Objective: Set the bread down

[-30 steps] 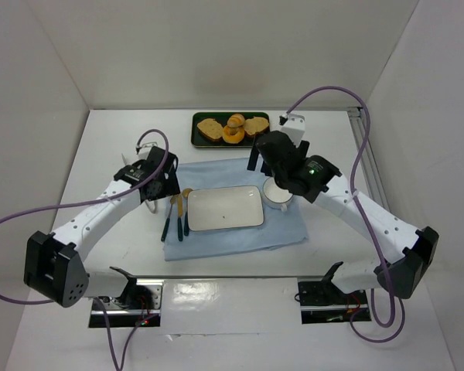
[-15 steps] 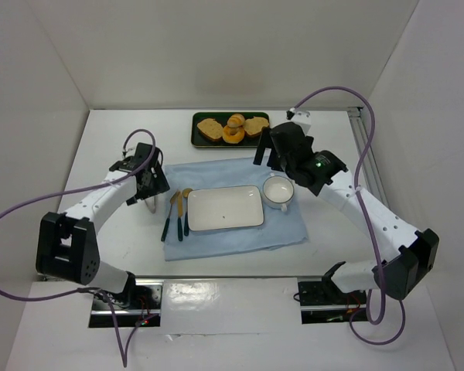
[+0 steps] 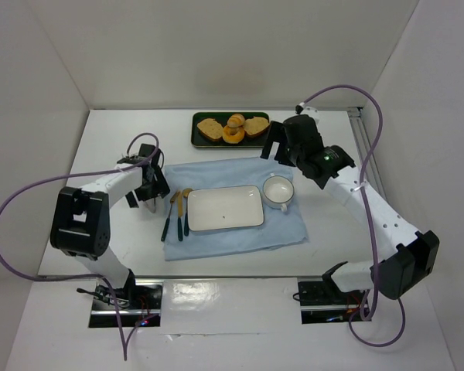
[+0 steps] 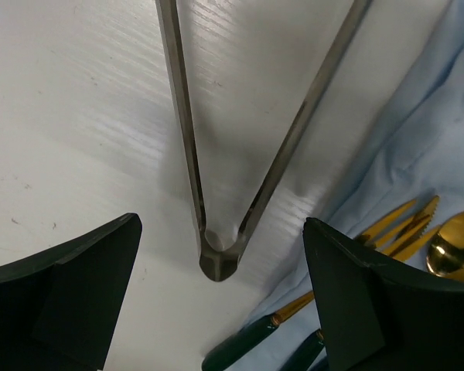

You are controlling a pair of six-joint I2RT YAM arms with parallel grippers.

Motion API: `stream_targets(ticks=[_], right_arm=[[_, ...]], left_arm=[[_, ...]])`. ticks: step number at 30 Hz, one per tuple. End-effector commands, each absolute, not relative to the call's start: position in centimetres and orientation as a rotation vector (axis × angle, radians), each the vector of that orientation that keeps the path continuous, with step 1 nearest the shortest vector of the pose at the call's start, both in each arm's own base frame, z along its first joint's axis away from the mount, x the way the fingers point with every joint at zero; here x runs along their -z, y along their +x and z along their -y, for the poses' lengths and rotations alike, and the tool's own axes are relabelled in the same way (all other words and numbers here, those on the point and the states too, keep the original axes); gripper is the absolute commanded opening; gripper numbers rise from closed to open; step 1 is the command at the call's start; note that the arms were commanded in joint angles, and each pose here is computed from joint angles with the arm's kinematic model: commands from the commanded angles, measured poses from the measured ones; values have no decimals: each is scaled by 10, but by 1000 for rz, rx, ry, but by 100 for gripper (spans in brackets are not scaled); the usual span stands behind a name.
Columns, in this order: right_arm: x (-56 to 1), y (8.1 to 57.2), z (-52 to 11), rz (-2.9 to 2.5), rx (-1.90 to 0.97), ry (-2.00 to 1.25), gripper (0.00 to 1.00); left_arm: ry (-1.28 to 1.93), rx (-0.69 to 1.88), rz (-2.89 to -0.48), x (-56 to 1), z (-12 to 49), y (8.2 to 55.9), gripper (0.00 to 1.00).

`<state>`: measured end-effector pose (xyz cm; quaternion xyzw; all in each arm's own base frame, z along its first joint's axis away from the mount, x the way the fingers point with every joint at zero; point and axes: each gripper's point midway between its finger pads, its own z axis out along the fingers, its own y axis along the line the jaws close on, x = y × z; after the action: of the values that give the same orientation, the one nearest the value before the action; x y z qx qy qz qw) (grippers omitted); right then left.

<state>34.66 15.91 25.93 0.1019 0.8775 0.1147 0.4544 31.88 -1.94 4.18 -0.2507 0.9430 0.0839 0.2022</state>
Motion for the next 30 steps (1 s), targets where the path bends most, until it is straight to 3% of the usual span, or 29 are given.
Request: stream_targets(ticks=[1, 18, 30], right_arm=[[-287, 359, -159, -2084, -332, 248, 100], [-284, 368, -140, -2087, -332, 285, 100], [-280, 377, -138, -2082, -349, 298, 100]], left_arm=[[-698, -202, -2618, -41, 15, 336, 100], [-691, -211, -2690, -10, 3, 372, 100], [-733, -182, -2737, 12, -16, 366, 87]])
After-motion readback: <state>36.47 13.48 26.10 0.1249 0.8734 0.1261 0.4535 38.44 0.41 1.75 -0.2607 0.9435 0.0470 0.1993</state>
